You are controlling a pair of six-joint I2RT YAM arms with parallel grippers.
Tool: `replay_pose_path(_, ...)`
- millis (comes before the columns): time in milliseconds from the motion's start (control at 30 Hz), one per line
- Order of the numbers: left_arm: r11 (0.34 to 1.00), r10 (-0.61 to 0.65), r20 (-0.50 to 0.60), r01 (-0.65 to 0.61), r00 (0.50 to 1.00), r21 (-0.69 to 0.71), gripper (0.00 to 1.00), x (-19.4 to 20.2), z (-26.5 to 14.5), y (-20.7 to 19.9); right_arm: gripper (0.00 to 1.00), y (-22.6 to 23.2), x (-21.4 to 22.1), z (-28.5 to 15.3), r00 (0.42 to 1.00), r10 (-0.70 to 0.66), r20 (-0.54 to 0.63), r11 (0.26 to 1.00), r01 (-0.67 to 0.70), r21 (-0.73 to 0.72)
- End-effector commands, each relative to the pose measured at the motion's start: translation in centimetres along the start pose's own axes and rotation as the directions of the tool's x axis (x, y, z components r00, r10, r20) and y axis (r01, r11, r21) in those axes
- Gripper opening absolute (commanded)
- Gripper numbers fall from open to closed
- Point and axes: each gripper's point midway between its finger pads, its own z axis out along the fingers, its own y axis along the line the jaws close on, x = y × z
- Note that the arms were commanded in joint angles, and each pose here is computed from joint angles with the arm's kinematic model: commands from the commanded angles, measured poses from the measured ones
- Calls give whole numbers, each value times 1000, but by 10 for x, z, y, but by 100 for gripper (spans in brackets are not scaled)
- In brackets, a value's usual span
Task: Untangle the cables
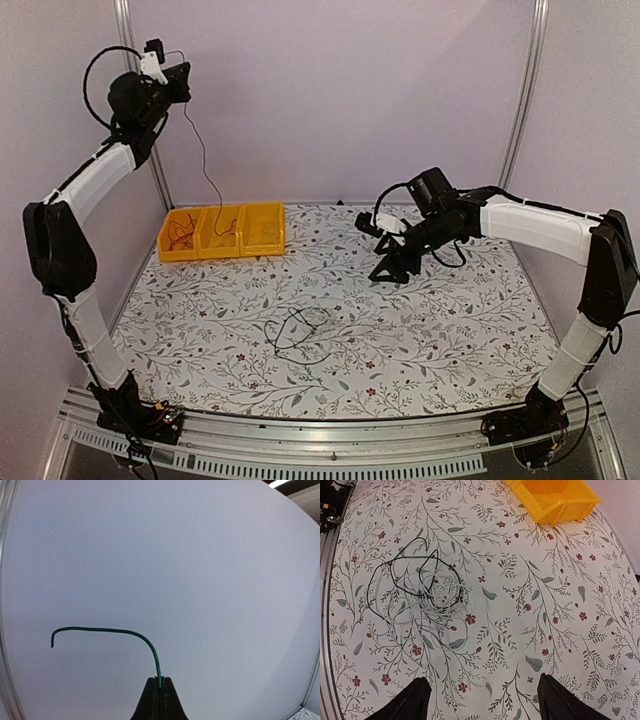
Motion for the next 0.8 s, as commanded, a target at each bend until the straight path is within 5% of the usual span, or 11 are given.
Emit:
replay_pose_path(0,999,-10,-90,6,996,-44,0,44,-20,0,78,-1,4,-3,1000,-11,-6,1000,11,12)
replay_pose_path(767,995,-77,-453,38,888,-96,0,196,-138,-19,78,7,13,7,999,27,-31,999,-28,-43)
